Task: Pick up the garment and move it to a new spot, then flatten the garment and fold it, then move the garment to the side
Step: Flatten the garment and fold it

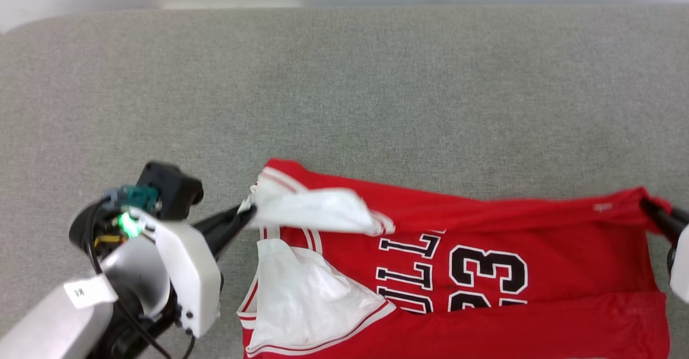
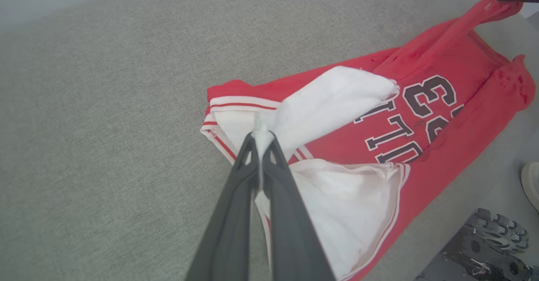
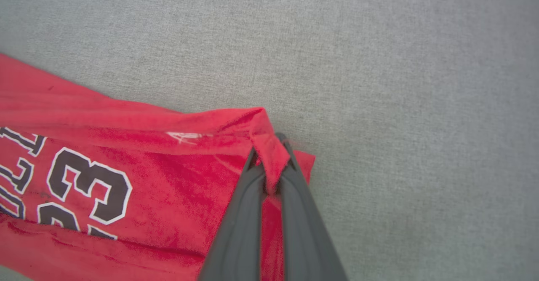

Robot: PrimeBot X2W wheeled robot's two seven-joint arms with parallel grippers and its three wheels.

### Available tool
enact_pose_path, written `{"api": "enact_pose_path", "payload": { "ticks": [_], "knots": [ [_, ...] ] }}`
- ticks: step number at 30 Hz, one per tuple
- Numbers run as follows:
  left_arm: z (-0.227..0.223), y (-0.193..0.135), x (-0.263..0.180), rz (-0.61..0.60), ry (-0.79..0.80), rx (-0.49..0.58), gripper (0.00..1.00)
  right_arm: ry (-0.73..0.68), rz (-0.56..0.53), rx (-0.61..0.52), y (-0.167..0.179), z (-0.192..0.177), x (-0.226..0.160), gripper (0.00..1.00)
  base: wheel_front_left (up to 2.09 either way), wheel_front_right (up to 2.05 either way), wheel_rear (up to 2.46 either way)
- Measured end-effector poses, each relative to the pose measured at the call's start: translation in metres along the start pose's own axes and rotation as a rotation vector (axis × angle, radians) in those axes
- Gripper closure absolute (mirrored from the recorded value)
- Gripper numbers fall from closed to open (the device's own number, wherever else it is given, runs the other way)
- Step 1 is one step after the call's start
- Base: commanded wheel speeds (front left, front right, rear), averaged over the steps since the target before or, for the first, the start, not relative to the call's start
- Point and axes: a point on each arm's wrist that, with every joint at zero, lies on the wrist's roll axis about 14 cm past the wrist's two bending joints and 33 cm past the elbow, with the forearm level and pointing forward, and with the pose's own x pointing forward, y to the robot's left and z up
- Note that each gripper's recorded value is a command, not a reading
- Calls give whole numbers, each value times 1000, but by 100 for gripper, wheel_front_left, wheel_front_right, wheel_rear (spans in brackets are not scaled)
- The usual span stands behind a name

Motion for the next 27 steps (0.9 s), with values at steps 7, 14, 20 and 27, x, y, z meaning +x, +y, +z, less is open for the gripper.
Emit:
{"api": "enact_pose_path", "payload": {
  "ticks": [7, 14, 20, 27],
  "knots": [
    [-48, -14, -20, 15, 78, -93, 100, 43, 39, 74, 18, -42, -21, 100, 0, 0, 0],
    [-97, -20, -26, 27, 172, -154, 100, 148, 29, 97, 14, -83, -33, 100, 0, 0, 0],
    [-123, -33, -20, -2, 205, -200, 100, 191, 28, 57, 11, -101, -32, 100, 0, 0, 0],
    [-136, -34, -13, -1, 198, -187, 26, 196, 19, 38, 5, -113, -28, 0, 0, 0, 0]
  ]
}}
